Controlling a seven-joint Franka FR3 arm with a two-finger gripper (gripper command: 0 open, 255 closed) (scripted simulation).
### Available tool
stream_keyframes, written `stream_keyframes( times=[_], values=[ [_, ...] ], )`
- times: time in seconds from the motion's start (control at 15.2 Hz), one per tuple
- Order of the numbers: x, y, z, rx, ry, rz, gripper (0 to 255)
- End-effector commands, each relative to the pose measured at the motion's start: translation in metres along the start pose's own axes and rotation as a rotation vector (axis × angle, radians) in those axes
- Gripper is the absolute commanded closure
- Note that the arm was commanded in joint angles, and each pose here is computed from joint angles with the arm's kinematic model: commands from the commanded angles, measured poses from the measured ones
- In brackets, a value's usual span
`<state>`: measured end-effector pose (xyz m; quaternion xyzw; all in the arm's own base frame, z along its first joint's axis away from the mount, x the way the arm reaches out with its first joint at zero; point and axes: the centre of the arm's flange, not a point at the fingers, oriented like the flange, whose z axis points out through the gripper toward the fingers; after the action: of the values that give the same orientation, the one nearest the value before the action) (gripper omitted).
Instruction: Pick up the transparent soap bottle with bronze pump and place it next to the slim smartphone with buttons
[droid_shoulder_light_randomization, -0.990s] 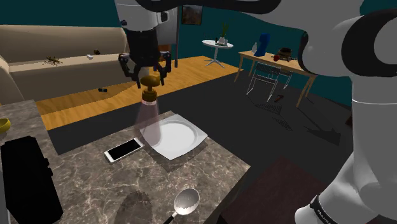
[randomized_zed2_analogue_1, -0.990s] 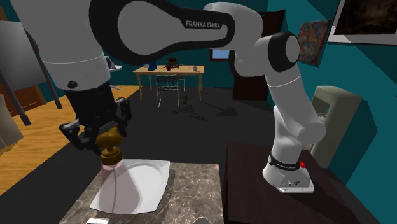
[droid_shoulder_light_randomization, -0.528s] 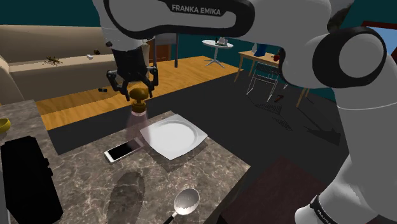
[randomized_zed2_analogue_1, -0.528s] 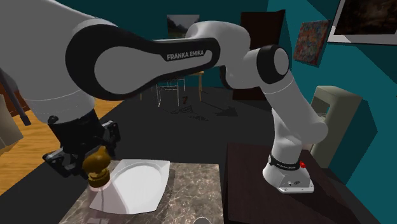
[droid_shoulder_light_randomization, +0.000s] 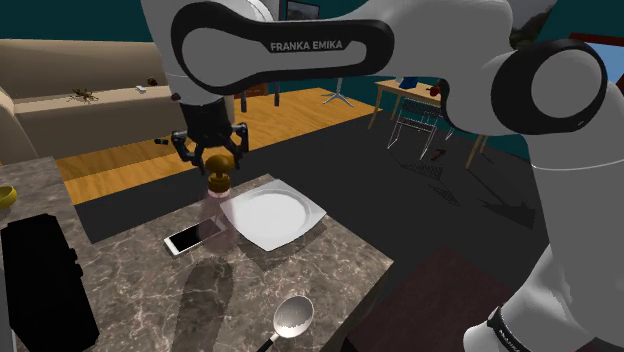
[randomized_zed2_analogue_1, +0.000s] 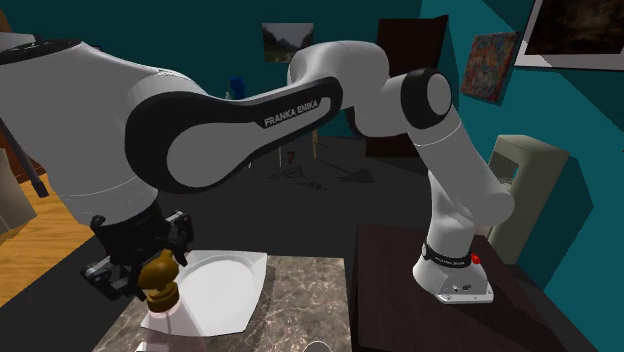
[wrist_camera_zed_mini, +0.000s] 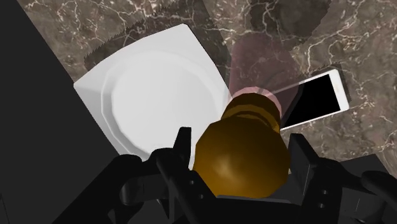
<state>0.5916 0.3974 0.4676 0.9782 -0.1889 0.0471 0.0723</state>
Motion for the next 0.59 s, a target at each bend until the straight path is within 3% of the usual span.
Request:
stream_keyframes(
  times=[0.0,0.4,0.46,0.53],
  values=[
    [-0.0005,0.0003,0.0018,0.001,0.001,0.0,255],
    [-0.0005,0.0002,0.0017,0.001,0.001,0.0,255],
    [-0.0005,0.0003,0.0018,0.001,0.001,0.0,0],
    [-0.0004,0.0002,0.0018,0.001,0.001,0.0,0]
  ],
)
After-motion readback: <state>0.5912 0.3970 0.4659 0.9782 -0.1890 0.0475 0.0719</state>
